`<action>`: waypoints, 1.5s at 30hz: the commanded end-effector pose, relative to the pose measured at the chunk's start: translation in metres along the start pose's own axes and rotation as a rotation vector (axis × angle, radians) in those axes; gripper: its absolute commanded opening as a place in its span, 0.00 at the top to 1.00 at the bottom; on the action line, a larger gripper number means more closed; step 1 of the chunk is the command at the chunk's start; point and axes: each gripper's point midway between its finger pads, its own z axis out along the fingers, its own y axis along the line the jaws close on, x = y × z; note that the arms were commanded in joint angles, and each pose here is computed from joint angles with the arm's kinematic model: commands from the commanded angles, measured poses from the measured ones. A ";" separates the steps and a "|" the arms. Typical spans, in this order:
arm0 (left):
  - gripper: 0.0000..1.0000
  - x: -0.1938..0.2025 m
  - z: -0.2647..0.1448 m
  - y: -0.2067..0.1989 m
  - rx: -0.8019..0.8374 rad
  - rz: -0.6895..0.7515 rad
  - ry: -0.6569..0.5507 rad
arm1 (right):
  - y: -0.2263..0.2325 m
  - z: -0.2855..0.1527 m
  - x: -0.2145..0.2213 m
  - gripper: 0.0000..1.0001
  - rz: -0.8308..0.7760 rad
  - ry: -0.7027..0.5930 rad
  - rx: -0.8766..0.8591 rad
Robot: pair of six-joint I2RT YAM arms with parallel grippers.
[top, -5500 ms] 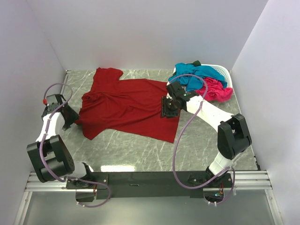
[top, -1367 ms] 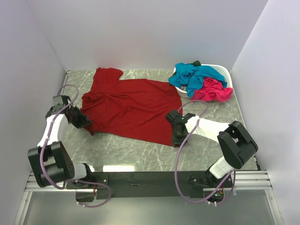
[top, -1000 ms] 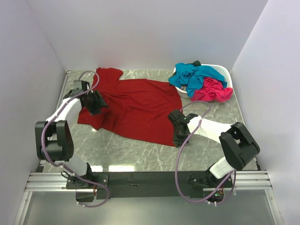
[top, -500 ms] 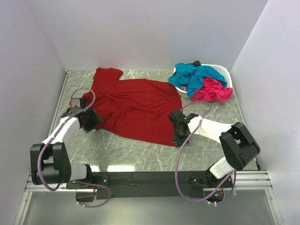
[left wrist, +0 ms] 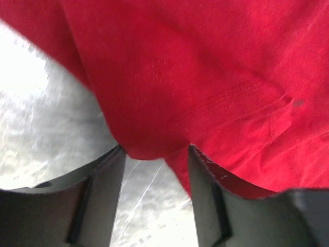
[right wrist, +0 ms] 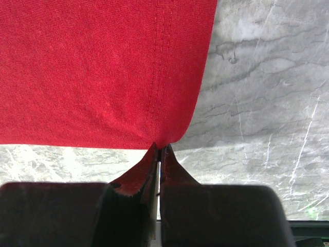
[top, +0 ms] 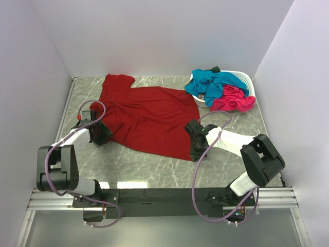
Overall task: Fold and stack the t-shirts
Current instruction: Flatten the tshirt out
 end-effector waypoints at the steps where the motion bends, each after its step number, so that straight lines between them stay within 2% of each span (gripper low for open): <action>1: 0.43 -0.008 0.012 -0.002 0.007 -0.023 -0.024 | -0.025 0.013 0.002 1.00 -0.004 -0.010 0.110; 9: 0.64 -0.013 0.009 0.001 -0.012 -0.004 -0.036 | -0.027 0.013 0.002 1.00 -0.005 -0.006 0.115; 16: 0.70 -0.017 -0.015 -0.002 0.005 0.014 -0.062 | -0.026 0.013 0.002 1.00 -0.007 -0.004 0.118; 21: 0.70 -0.022 -0.028 -0.003 0.023 0.010 -0.076 | -0.025 0.014 0.001 1.00 -0.013 -0.004 0.117; 22: 0.75 -0.023 -0.030 -0.003 0.023 0.011 -0.081 | -0.025 0.014 0.001 1.00 -0.013 -0.002 0.117; 27: 0.78 -0.024 -0.031 -0.001 0.031 -0.001 -0.059 | -0.026 0.014 0.001 1.00 -0.012 0.001 0.122; 31: 0.99 -0.040 -0.044 -0.002 0.048 -0.019 -0.094 | -0.027 0.012 -0.001 1.00 -0.005 -0.013 0.123; 37: 0.99 -0.067 -0.071 0.002 0.078 -0.055 -0.152 | -0.031 -0.007 -0.004 1.00 0.004 -0.045 0.124; 45: 0.99 -0.063 -0.109 0.019 0.048 -0.094 -0.187 | -0.052 -0.032 0.005 1.00 -0.011 -0.025 0.195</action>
